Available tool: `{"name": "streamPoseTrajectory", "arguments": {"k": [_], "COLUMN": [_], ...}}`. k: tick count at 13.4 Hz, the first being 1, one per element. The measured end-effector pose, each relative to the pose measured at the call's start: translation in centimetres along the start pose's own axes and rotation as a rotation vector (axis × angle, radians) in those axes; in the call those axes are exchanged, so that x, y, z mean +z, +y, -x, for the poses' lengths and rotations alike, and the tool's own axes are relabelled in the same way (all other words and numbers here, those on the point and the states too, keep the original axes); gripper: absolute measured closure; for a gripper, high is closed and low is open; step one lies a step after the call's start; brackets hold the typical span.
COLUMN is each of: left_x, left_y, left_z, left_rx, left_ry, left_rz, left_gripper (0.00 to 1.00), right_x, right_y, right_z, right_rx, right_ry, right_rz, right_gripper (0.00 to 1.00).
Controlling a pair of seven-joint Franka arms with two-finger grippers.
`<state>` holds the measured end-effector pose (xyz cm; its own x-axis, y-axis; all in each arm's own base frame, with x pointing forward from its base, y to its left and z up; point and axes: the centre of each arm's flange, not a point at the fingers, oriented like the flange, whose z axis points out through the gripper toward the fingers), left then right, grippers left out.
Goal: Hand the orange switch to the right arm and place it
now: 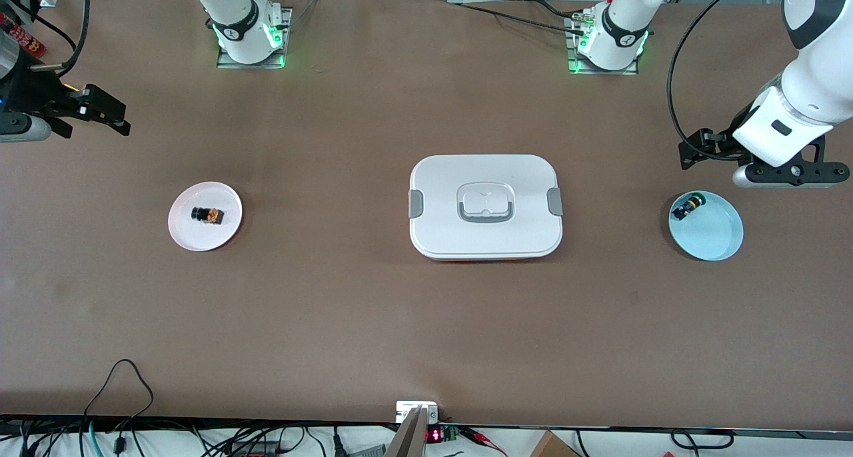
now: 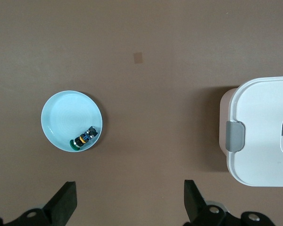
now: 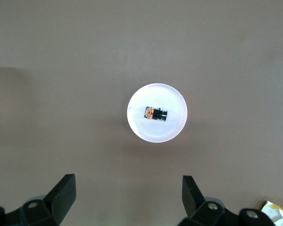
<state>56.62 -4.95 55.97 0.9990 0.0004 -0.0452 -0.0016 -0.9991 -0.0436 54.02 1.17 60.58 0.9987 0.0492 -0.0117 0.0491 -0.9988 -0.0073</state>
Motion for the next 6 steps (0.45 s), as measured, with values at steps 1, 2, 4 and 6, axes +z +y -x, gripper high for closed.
{"name": "streamPoseTrajectory", "arguments": {"k": [1, 2, 4, 6], "left_x": [0.0, 0.0, -0.4, -1.6], "left_y": [0.0, 0.0, 0.1, 1.5], "left_z": [0.0, 0.0, 0.6, 2.5], "left_rx": [0.004, 0.006, 0.013, 0.039], "left_ry": [0.0, 0.0, -0.028, -0.045], "left_rz": [0.0, 0.0, -0.003, -0.006], "left_gripper": [0.0, 0.0, 0.0, 0.0], "right_x": [0.0, 0.0, 0.0, 0.0], "right_y": [0.0, 0.0, -0.1, -0.1], "right_z": [-0.1, -0.1, -0.1, -0.1], "right_rx": [0.0, 0.0, -0.002, -0.002], "right_ry": [-0.001, 0.0, 0.0, 0.001], "right_rz": [0.0, 0.0, 0.0, 0.0], "right_gripper": [0.0, 0.0, 0.0, 0.0]}}
